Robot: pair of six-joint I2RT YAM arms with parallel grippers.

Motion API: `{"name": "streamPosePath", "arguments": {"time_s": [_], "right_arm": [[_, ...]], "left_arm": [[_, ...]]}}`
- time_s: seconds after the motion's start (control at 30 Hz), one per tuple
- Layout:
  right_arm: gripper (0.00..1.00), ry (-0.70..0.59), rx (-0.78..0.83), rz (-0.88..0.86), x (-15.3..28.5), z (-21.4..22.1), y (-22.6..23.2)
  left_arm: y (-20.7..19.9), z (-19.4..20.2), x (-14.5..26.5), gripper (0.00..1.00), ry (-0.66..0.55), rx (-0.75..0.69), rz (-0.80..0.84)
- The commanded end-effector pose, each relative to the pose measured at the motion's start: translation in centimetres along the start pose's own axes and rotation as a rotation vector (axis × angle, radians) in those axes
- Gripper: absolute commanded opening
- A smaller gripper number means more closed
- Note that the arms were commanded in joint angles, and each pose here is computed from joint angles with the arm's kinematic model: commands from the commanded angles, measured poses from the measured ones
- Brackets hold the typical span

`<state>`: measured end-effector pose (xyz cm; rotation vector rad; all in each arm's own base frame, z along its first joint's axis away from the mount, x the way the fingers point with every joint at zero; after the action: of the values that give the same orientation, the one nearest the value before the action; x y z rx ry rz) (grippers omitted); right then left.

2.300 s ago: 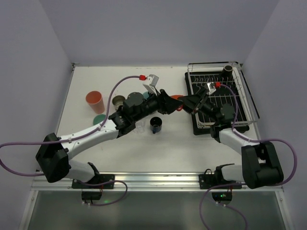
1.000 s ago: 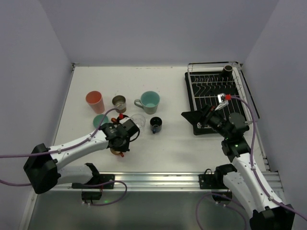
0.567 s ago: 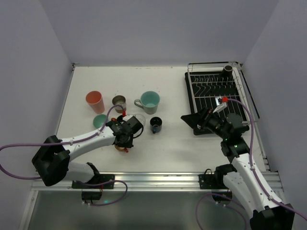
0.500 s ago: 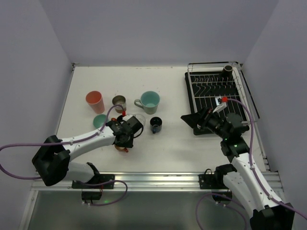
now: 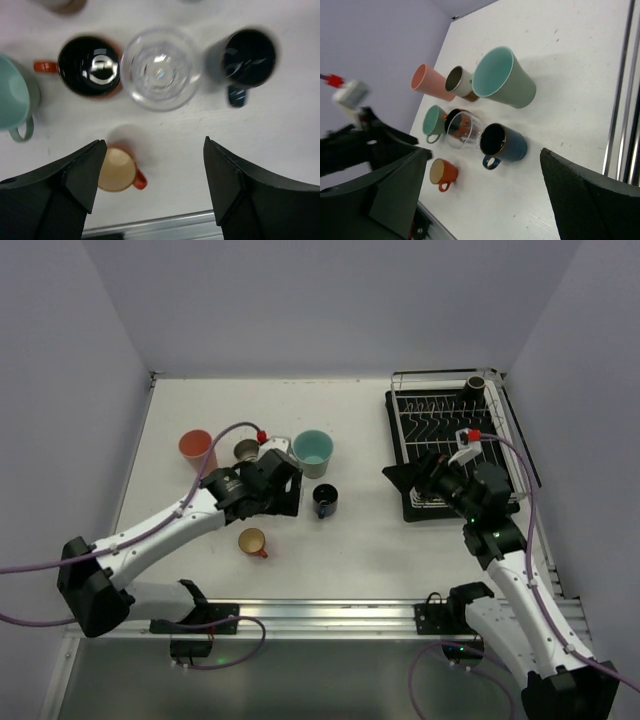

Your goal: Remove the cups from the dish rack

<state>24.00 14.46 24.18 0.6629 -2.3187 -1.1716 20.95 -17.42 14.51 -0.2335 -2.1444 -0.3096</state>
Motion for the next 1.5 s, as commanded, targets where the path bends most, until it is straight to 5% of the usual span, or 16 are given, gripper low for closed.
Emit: {"name": "streamPosePath", "arguments": {"time_s": [0.0,0.17,0.37,0.77,1.0,1.47], "right_arm": [[0.96,-0.099,0.052,0.07,-0.3,-3.0,0.5],[0.9,-0.257,0.086,0.293,-2.4,-7.8,-2.5],[0.87,-0.385,0.093,0.501,-4.9,-16.4,-6.7],[0.81,-0.425,0.237,0.952,-9.1,-29.2,-18.1],[0.81,-0.355,0.28,1.112,-10.6,-31.6,-23.3],[0.82,-0.281,0.352,1.142,-13.8,-33.5,-26.4]], "left_arm": [[1.0,-7.9,7.4,0.86,-0.327,0.024,0.081],[2.3,-11.8,15.0,0.9,-0.702,0.012,0.212],[4.8,-10.6,18.3,1.0,-0.95,0.011,0.214],[4.7,-8.5,13.2,1.0,-0.91,-0.037,0.155],[4.6,-8.2,13.1,1.0,-0.918,-0.041,0.172],[4.8,-8.5,12.2,1.0,-0.896,-0.041,0.152]]}}
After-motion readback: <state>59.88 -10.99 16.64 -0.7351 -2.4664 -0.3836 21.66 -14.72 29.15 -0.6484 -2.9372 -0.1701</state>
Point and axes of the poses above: each gripper's point midway between its finger pads, its own x axis back along the fingers, its own y axis along the line the jaws close on, z = x × y, the point moved 2 cm from there along x, back along the fingers, and after that the axes turned 12 degrees about -x, right-handed, at the moved point
